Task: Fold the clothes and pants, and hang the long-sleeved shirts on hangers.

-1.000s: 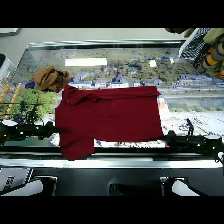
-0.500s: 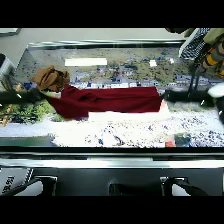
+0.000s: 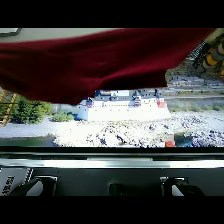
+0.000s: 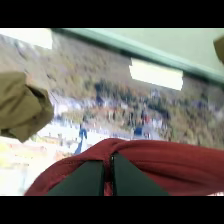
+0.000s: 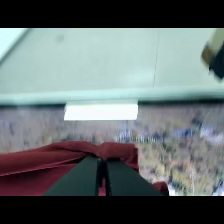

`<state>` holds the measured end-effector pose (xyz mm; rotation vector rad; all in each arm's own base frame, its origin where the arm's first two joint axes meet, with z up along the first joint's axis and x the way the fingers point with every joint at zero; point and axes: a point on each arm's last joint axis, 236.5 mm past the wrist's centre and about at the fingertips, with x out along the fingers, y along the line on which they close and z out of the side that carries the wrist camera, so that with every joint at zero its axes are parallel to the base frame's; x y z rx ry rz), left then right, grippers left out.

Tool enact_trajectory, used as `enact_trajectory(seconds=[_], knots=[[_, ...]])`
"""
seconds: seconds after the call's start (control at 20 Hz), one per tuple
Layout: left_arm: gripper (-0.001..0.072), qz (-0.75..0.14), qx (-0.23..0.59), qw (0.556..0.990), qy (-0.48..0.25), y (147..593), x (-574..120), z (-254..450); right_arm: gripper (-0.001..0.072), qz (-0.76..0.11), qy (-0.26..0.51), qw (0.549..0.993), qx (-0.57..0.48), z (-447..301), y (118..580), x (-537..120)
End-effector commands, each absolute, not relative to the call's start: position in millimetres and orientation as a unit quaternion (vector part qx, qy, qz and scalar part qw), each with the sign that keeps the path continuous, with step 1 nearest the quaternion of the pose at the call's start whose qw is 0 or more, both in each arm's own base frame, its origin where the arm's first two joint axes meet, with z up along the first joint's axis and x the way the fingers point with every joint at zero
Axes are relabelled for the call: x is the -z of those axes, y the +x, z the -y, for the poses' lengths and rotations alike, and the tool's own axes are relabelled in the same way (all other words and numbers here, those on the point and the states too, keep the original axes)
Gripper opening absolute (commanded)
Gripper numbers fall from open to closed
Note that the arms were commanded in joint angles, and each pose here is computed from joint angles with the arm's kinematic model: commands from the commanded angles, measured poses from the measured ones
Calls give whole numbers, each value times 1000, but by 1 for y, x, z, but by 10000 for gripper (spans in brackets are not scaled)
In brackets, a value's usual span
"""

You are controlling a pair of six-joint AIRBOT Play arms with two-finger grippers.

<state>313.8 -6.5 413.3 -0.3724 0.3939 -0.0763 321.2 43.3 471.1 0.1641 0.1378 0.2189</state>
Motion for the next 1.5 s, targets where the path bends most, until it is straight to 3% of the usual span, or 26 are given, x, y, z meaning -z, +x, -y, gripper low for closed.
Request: enact_trajectory(seconds=[0.0,0.15,0.35,0.55,0.7,0.85,1.1,1.25,1.45], knots=[[13,-113,-39,973,-196,237,-459,-10,30,26,74,994,-81,-37,233,-528],[13,-80,-72,977,-185,208,-471,-20,30,43,86,994,-52,-25,213,-535],[13,-138,-59,973,-176,227,-444,-16,30,-12,103,993,-48,-22,245,-509],[13,-301,34,937,-173,300,-355,11,30,-235,115,964,-38,-16,337,-391],[13,-418,68,892,-158,368,-257,18,30,-409,123,904,-30,-9,407,-273],[13,-493,97,852,-147,441,-155,36,30,-510,126,850,-34,-5,468,-165],[13,-562,119,808,-128,517,3,72,30,-552,140,822,-12,8,540,-29],[13,-552,111,816,-131,545,34,73,30,-556,145,819,-5,11,558,13],[13,-561,114,811,-123,540,36,72,30,-588,144,796,-7,9,545,29]])
